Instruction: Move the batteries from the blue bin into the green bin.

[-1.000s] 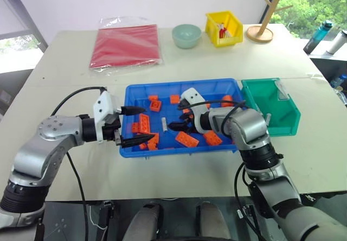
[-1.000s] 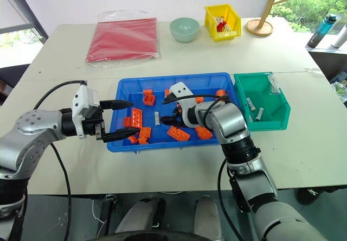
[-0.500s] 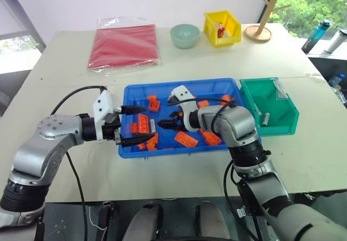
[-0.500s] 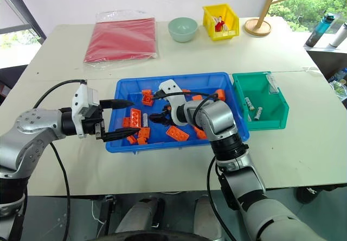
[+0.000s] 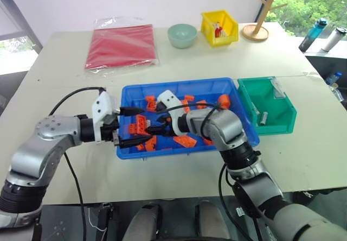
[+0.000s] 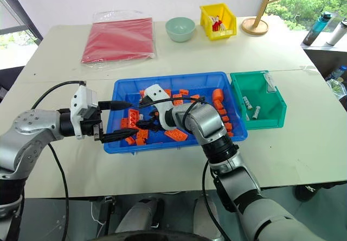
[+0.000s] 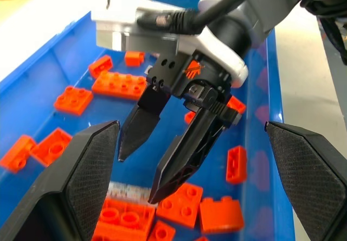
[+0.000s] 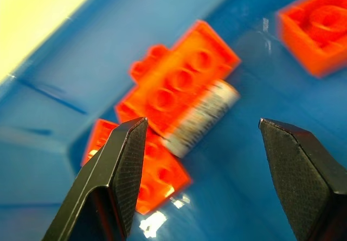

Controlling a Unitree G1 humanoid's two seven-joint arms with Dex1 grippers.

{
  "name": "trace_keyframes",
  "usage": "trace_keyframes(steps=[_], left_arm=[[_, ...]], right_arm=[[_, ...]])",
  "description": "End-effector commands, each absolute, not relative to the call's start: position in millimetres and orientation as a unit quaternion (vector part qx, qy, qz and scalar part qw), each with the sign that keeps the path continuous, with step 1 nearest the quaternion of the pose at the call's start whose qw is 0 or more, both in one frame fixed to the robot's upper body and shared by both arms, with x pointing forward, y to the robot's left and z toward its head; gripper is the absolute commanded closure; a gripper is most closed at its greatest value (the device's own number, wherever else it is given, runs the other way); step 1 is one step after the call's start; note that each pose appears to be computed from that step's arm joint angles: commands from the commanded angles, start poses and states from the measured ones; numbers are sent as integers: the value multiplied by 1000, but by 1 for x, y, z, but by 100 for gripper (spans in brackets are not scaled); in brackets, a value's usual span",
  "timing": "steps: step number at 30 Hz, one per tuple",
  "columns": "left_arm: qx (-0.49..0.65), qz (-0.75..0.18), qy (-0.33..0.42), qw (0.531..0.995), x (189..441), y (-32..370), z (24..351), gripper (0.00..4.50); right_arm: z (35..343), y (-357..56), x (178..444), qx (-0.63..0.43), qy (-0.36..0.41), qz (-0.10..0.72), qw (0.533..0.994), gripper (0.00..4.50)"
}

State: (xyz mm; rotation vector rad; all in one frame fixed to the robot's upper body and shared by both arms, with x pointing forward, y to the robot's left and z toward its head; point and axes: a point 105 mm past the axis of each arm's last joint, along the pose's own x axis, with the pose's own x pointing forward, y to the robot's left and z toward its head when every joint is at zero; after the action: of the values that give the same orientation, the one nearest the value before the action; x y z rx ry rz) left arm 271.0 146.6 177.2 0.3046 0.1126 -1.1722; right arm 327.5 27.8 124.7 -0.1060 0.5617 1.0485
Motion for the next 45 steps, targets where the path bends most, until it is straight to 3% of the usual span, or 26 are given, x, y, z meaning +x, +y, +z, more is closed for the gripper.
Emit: trace_keyframes(steps=[1, 10, 21, 30, 35, 37, 45], left_arm=[[159, -541, 34, 825, 269, 154, 191, 0], [161, -536, 29, 828, 268, 154, 195, 0], [161, -536, 26, 828, 270, 154, 196, 0], [164, -542, 19, 824, 274, 150, 198, 0], [166, -543, 16, 823, 276, 150, 199, 0], [167, -543, 16, 823, 276, 150, 199, 0], [166, -547, 14, 820, 278, 148, 199, 0]], right_arm=[[128, 42, 324, -52, 251, 517, 816, 114], [97, 37, 343, -93, 260, 490, 827, 114], [108, 27, 345, -96, 243, 498, 827, 114], [97, 23, 341, -129, 244, 500, 821, 114], [99, 25, 341, -131, 236, 498, 824, 322], [100, 25, 341, -133, 234, 499, 824, 424], [128, 6, 349, -135, 205, 487, 838, 439]])
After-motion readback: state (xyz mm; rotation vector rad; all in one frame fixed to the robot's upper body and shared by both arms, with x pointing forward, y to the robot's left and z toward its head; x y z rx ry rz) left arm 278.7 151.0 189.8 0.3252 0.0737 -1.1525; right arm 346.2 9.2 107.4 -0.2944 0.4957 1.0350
